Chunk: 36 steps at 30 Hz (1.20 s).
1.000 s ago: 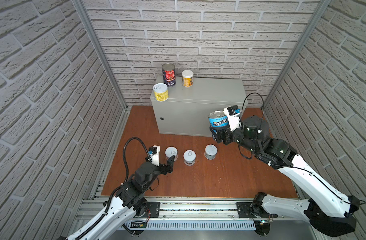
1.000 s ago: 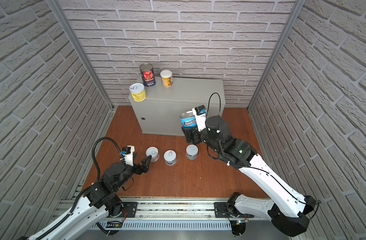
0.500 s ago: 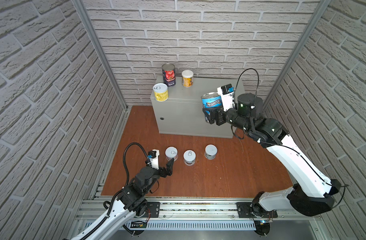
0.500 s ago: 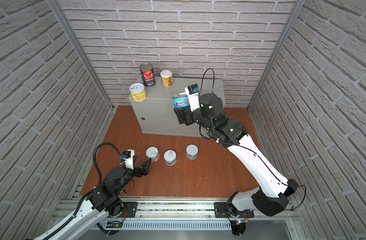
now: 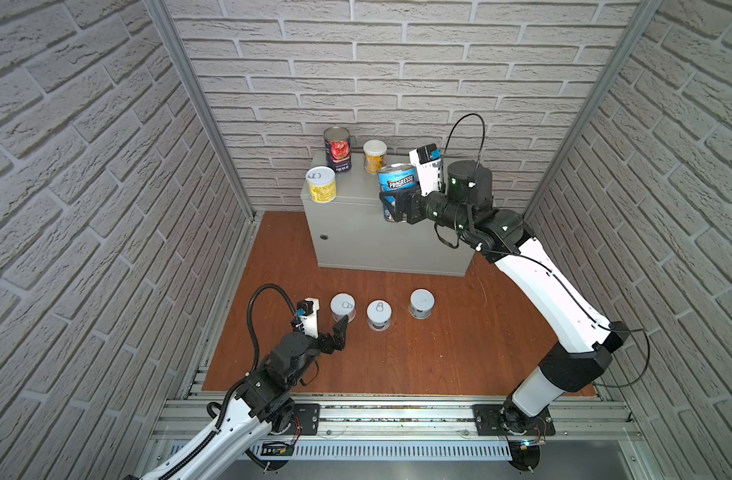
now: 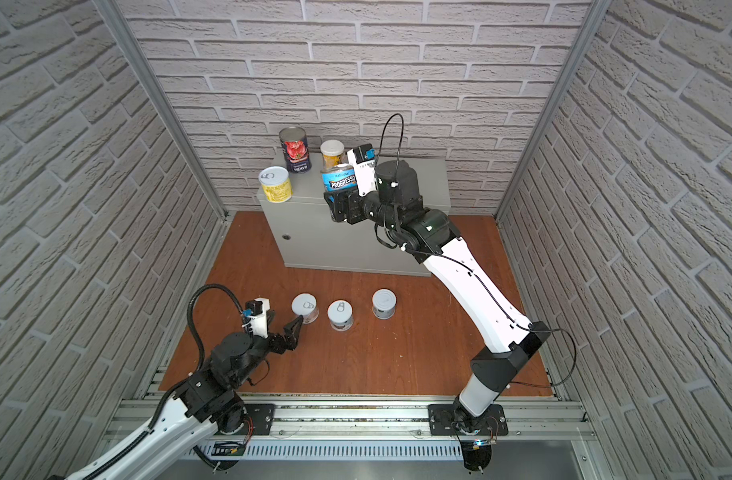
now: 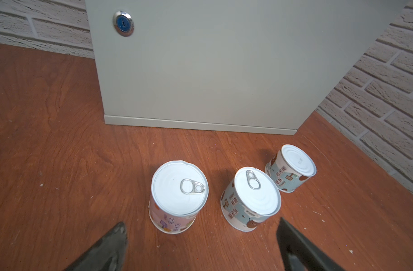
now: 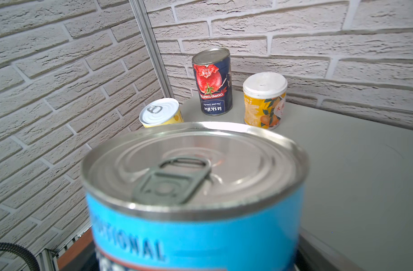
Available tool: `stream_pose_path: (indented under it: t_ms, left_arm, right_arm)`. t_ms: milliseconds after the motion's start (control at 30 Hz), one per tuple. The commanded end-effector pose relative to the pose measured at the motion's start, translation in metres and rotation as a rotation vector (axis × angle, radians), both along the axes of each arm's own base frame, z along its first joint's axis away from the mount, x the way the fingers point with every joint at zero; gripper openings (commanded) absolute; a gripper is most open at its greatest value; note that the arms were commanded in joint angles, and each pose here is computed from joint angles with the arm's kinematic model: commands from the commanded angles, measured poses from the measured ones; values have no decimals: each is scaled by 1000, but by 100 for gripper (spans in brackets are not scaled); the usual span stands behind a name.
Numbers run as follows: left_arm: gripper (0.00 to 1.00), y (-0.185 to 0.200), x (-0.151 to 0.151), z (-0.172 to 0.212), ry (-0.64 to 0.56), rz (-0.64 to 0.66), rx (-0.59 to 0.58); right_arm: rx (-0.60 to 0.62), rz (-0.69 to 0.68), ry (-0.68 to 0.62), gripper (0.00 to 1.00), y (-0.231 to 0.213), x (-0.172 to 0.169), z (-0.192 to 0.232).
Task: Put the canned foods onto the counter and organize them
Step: 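Carry the blue can with the right gripper over the cabinet top, then lower the blue can onto the cabinet top beside the red can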
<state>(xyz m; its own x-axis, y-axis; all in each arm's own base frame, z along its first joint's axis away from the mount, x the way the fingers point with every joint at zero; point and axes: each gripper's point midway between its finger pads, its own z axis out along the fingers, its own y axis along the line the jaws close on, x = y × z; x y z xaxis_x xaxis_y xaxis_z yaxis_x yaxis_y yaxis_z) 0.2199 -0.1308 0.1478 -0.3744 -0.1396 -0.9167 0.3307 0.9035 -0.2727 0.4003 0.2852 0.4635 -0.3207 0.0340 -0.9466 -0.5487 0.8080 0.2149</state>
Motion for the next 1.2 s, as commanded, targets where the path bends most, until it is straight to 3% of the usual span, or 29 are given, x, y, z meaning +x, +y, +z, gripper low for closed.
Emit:
stream_pose_path:
  t_ms: [0,633,1167]
  left_arm:
    - [98,2,4,9,-31,22,-19]
    - [99,15,8,0,-30,83,28]
    - [98,18,10,-6,-13,99,42]
  right_arm:
    - [217,18,-306,66,-7,-11,111]
    - [294,5,-460,64,12,47,118]
    - [306,38,-563,65,41,93,89]
